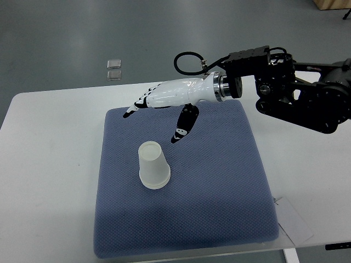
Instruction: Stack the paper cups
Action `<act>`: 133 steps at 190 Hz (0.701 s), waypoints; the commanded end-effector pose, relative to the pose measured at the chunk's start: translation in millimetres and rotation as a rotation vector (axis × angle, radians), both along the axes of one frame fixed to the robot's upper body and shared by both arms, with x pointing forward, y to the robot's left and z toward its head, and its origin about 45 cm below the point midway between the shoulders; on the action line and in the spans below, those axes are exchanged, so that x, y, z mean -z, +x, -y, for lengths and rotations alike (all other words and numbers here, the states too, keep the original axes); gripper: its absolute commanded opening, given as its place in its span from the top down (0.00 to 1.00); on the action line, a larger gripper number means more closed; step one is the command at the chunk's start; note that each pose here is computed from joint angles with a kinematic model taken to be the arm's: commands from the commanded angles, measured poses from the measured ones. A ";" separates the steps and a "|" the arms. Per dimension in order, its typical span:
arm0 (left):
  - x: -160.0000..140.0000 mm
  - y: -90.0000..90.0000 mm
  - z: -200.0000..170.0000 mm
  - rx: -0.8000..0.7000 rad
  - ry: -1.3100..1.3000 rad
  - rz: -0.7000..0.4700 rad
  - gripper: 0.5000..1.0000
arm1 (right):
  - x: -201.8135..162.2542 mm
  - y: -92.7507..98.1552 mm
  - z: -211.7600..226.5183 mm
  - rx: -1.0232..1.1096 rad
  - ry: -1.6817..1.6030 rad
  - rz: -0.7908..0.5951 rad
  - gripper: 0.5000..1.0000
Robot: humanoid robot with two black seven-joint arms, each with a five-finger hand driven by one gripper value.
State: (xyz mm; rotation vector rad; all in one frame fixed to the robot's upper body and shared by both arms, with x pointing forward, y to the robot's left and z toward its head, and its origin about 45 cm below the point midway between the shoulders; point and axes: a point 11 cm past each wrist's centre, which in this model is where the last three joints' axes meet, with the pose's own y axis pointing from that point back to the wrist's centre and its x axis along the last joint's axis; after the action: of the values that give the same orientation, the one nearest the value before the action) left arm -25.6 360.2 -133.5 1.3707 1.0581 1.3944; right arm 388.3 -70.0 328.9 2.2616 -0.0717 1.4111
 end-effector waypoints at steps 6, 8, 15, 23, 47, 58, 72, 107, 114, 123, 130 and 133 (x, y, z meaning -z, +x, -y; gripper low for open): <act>0.0 -0.1 0.0 0.000 0.000 -0.001 0.00 | -19.0 18.6 13.7 0.109 0.129 -0.076 0.17; 0.0 0.0 0.0 0.001 0.000 0.001 0.00 | -19.5 21.5 15.9 0.128 0.142 -0.086 0.17; 0.0 -0.1 0.0 0.000 0.000 -0.001 0.00 | -22.8 30.4 23.3 0.183 0.182 -0.110 0.17; 0.0 -0.1 0.0 0.000 0.000 -0.001 0.00 | -25.5 43.3 34.0 0.262 0.238 -0.146 0.18; 0.0 -0.1 0.0 0.000 0.000 -0.001 0.00 | -24.3 74.6 68.0 0.472 0.409 -0.251 0.18; 0.0 -0.1 0.0 0.000 0.000 -0.001 0.00 | -20.1 86.4 87.1 0.574 0.483 -0.272 0.18; 0.0 -0.1 0.0 0.000 0.000 -0.001 0.00 | -10.0 100.3 115.9 0.719 0.551 -0.284 0.18; 0.0 -0.1 0.0 -0.001 0.000 0.000 0.00 | 26.9 113.7 152.2 0.935 0.701 -0.412 0.18; 0.0 -0.1 0.0 0.000 0.000 -0.001 0.00 | 35.2 114.1 158.3 0.967 0.731 -0.442 0.18; 0.0 -0.1 0.0 0.000 0.000 -0.001 0.00 | 49.3 113.1 169.1 1.017 0.773 -0.484 0.18; 0.0 -0.1 0.0 0.000 0.000 -0.001 0.00 | 56.5 112.1 174.6 1.042 0.792 -0.503 0.18; 0.0 -0.1 0.0 0.000 0.000 -0.001 0.00 | 61.0 111.2 177.3 1.055 0.804 -0.515 0.18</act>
State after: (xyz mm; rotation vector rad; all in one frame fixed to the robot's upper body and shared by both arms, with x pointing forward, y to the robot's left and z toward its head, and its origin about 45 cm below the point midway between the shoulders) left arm -25.8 360.2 -133.5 1.3712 1.0584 1.3940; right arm 501.9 -230.2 291.1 2.4004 -1.5050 0.3511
